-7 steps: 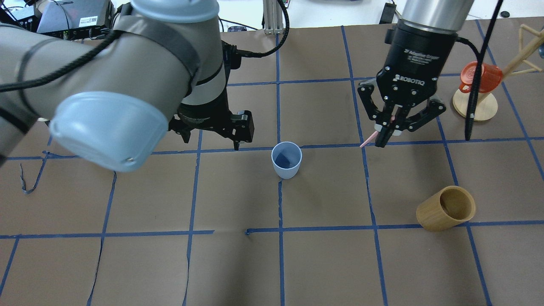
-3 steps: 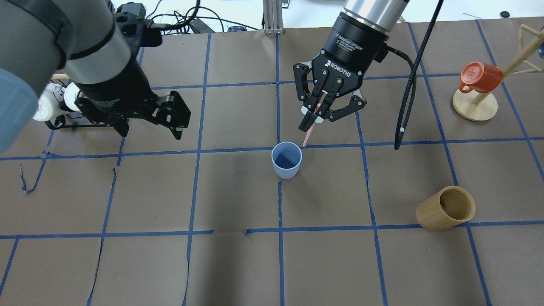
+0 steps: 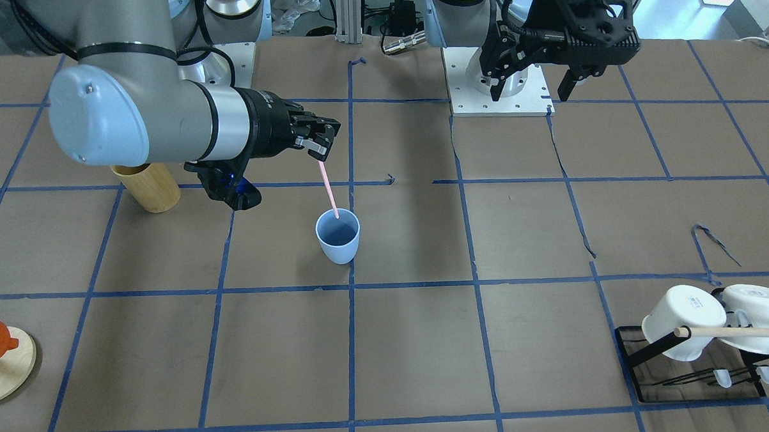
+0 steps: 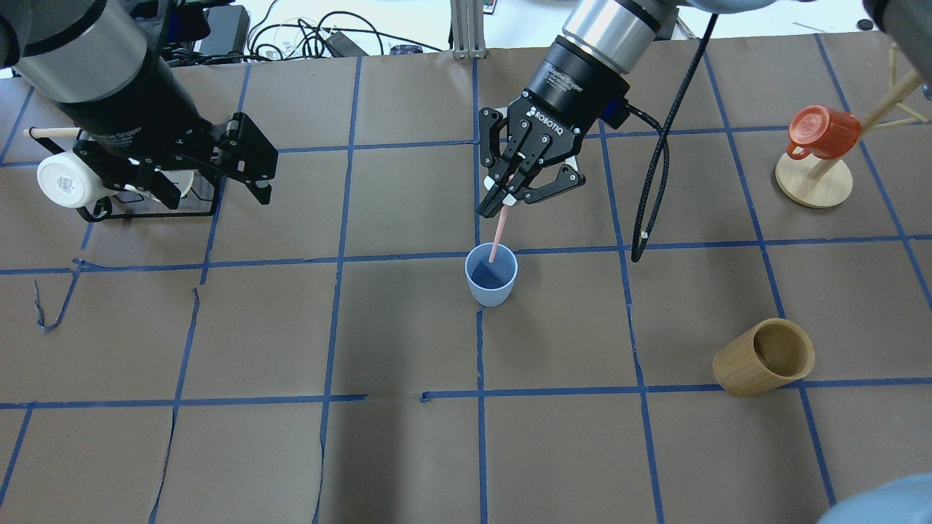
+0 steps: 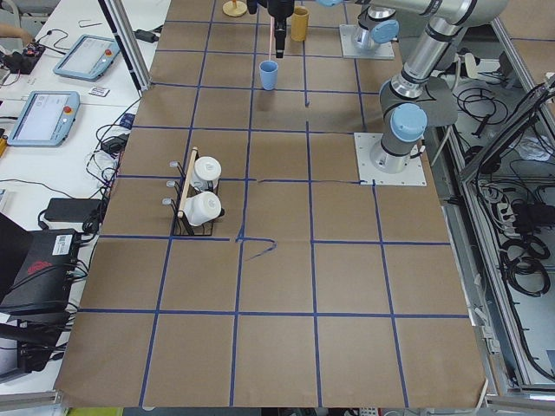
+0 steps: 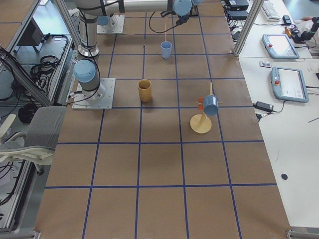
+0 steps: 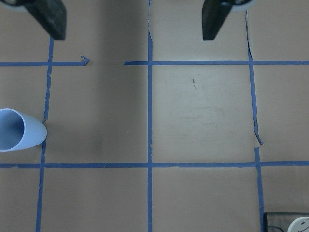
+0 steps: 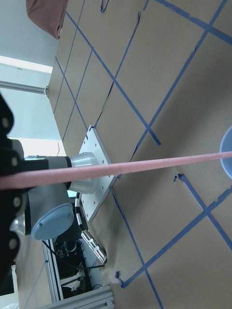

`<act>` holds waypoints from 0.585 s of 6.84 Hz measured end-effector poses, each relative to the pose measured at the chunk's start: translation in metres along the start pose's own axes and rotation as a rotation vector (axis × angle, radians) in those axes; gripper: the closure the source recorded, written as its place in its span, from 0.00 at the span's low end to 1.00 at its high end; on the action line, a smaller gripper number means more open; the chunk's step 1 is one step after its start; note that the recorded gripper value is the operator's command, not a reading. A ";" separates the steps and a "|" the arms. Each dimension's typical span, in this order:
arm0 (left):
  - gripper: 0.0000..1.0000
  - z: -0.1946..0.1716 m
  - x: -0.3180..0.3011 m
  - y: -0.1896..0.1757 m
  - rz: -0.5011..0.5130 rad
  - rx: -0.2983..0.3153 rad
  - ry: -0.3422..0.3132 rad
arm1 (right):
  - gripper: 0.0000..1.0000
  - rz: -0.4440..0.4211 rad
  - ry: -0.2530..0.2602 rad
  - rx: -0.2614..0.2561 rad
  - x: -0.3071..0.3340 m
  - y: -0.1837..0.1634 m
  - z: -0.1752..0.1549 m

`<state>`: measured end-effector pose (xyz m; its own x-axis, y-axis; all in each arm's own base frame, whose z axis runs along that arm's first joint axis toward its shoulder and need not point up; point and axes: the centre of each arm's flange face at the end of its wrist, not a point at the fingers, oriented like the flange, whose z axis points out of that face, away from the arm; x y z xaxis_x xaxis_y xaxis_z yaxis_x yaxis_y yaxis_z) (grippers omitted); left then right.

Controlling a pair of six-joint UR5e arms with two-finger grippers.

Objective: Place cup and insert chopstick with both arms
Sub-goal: 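Lower the pink chopstick into the blue cup and open the right gripper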

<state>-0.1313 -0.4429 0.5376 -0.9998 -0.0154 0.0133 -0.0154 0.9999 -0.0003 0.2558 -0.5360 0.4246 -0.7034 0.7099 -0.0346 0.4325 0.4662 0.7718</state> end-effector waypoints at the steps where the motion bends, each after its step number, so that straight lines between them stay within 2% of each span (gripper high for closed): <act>1: 0.00 0.001 -0.001 0.000 0.001 -0.001 0.001 | 1.00 0.020 -0.002 -0.022 -0.003 -0.011 0.008; 2: 0.00 0.003 -0.001 0.000 0.010 -0.002 0.001 | 1.00 0.033 -0.003 -0.033 -0.004 -0.017 0.012; 3: 0.00 0.004 -0.001 0.001 0.024 -0.002 0.001 | 0.94 0.044 -0.006 -0.034 -0.005 -0.020 0.013; 4: 0.00 0.003 -0.001 0.002 0.031 -0.001 0.001 | 0.12 0.047 -0.010 -0.029 -0.007 -0.022 0.013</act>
<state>-0.1301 -0.4413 0.5344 -0.9998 0.0153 0.0146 0.0153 0.9999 0.0000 0.2586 -0.5438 0.3994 -0.6770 0.7359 -0.0037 0.4487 0.4168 0.7905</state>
